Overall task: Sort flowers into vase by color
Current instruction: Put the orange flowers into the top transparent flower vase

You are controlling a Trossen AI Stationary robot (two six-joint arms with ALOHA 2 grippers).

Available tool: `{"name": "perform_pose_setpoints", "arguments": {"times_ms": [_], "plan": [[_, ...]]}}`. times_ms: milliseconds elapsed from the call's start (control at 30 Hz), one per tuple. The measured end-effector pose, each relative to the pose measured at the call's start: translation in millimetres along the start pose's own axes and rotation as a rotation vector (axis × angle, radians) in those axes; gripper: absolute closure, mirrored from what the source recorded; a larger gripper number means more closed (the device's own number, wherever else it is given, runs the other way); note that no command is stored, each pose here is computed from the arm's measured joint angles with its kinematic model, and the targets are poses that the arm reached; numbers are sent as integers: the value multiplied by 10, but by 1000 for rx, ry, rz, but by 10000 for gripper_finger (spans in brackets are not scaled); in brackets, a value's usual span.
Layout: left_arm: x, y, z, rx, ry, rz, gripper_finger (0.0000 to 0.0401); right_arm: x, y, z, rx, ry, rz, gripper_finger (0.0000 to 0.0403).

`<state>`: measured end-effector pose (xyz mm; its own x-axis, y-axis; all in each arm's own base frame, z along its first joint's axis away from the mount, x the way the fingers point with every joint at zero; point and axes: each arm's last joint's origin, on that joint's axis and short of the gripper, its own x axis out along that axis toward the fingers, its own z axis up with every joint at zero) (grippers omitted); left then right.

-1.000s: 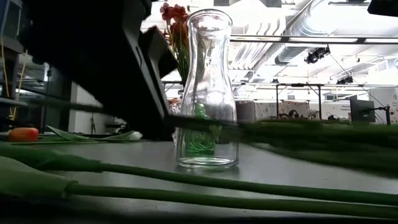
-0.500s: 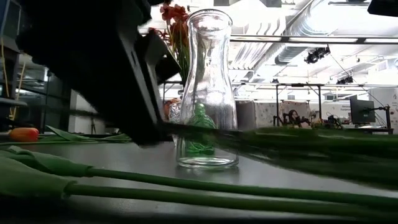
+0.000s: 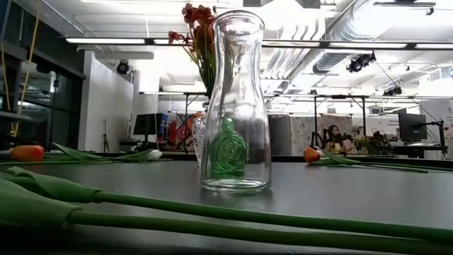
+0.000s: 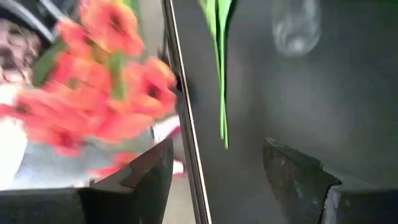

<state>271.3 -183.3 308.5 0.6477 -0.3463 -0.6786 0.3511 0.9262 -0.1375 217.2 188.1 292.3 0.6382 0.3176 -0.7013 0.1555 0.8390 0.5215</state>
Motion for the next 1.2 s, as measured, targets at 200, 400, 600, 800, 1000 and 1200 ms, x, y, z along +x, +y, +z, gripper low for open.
{"name": "perform_pose_setpoints", "arguments": {"times_ms": [200,400,600,800,1000,1200], "plan": [[-613,2,-25,-86,-186,185,400,-526,-54,162,16,-291,-3,169],[-888,-22,-270,-235,-488,355,401,-971,-153,247,6,-522,-31,169],[-763,50,-384,-381,-837,449,401,-946,-102,384,6,-699,-85,169],[-493,241,-233,-412,-1009,495,401,-508,29,720,-56,-846,-103,169],[-310,435,-106,-436,-1141,448,401,-174,70,1138,-71,-1099,-17,169],[-317,485,50,-418,-1177,430,401,-8,-47,1310,-31,-1166,-15,169]]}}
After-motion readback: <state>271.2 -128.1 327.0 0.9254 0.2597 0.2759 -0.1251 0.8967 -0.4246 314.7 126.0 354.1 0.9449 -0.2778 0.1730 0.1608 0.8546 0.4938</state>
